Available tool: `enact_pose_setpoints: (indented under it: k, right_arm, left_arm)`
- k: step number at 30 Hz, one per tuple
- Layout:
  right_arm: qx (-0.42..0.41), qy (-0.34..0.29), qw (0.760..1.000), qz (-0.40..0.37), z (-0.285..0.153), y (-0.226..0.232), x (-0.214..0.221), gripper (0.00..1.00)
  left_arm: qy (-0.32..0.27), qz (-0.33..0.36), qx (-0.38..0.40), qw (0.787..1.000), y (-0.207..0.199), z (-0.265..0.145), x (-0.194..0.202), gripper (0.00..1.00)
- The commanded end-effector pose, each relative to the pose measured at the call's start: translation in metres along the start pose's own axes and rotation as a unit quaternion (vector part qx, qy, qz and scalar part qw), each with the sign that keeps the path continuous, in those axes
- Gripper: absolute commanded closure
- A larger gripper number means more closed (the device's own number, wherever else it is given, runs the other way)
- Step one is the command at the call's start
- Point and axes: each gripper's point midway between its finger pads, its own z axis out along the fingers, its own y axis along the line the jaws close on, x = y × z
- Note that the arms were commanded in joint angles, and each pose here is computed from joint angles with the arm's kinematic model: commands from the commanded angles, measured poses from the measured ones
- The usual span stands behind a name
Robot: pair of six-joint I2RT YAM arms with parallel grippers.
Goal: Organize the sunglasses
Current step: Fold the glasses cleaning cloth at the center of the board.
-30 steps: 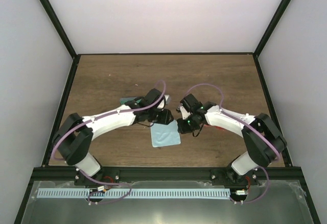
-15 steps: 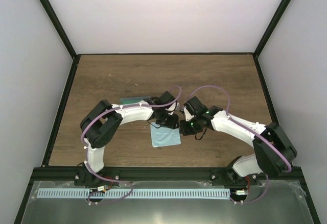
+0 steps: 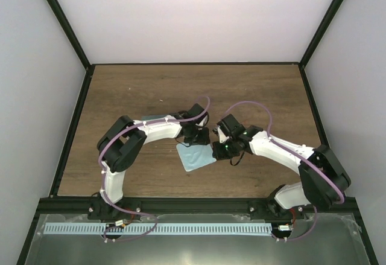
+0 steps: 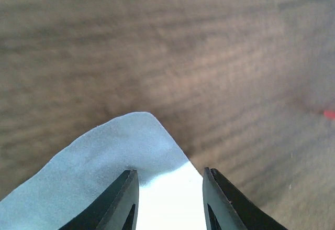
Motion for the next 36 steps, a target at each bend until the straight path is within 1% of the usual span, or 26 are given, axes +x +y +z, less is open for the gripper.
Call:
enact_pose_setpoints:
  k: [1, 3, 5, 8, 11, 13, 15, 17, 20, 23, 25, 29, 32, 36]
  right_arm:
    - [-0.02, -0.028, 0.999, -0.009, -0.004, 0.014, -0.024, 0.92]
    - [-0.03, -0.035, 0.999, -0.014, -0.006, 0.02, -0.029, 0.93]
    - [-0.032, -0.038, 0.999, -0.018, -0.007, 0.022, -0.033, 0.93]
    - [-0.04, -0.053, 0.997, -0.026, -0.016, 0.029, -0.042, 0.93]
    - [-0.055, -0.065, 0.996, -0.032, -0.022, 0.038, -0.049, 0.91]
    - [-0.066, -0.06, 0.995, -0.033, -0.02, 0.043, -0.05, 0.9]
    - [-0.077, -0.047, 0.995, -0.032, -0.013, 0.046, -0.048, 0.9]
    - [-0.086, -0.038, 0.995, -0.033, -0.005, 0.049, -0.047, 0.9]
    - [-0.074, -0.02, 0.996, -0.042, 0.012, 0.054, -0.046, 0.9]
    - [-0.064, 0.002, 0.996, -0.059, 0.032, 0.063, -0.044, 0.9]
    - [-0.063, 0.015, 0.996, -0.068, 0.043, 0.069, -0.042, 0.9]
    - [-0.049, 0.047, 0.995, -0.079, 0.067, 0.069, -0.033, 0.9]
    - [-0.034, 0.069, 0.994, -0.079, 0.079, 0.062, -0.021, 0.9]
    - [-0.012, 0.09, 0.994, -0.064, 0.081, 0.046, -0.003, 0.89]
  left_arm:
    - [-0.008, -0.086, -0.073, 0.994, 0.049, 0.014, -0.014, 0.63]
    - [-0.02, -0.091, -0.062, 0.994, 0.042, 0.008, -0.028, 0.63]
    - [-0.035, -0.08, -0.045, 0.995, 0.027, -0.002, -0.041, 0.6]
    - [-0.074, -0.06, -0.017, 0.995, 0.004, -0.03, -0.061, 0.49]
    - [-0.109, -0.042, -0.017, 0.993, -0.004, -0.061, -0.074, 0.42]
    - [-0.125, -0.044, -0.025, 0.991, -0.001, -0.078, -0.077, 0.4]
    - [-0.135, -0.054, -0.041, 0.989, 0.01, -0.089, -0.076, 0.4]
    - [-0.144, -0.075, -0.063, 0.985, 0.031, -0.098, -0.073, 0.4]
    - [-0.158, -0.116, -0.088, 0.977, 0.065, -0.112, -0.065, 0.4]
    - [-0.177, -0.135, -0.112, 0.969, 0.087, -0.129, -0.06, 0.39]
    - [-0.191, -0.149, -0.112, 0.964, 0.095, -0.141, -0.058, 0.39]
    - [-0.199, -0.162, -0.109, 0.96, 0.105, -0.152, -0.054, 0.39]
    - [-0.195, -0.163, -0.106, 0.961, 0.107, -0.151, -0.05, 0.39]
    - [-0.19, -0.163, -0.104, 0.963, 0.109, -0.147, -0.045, 0.38]
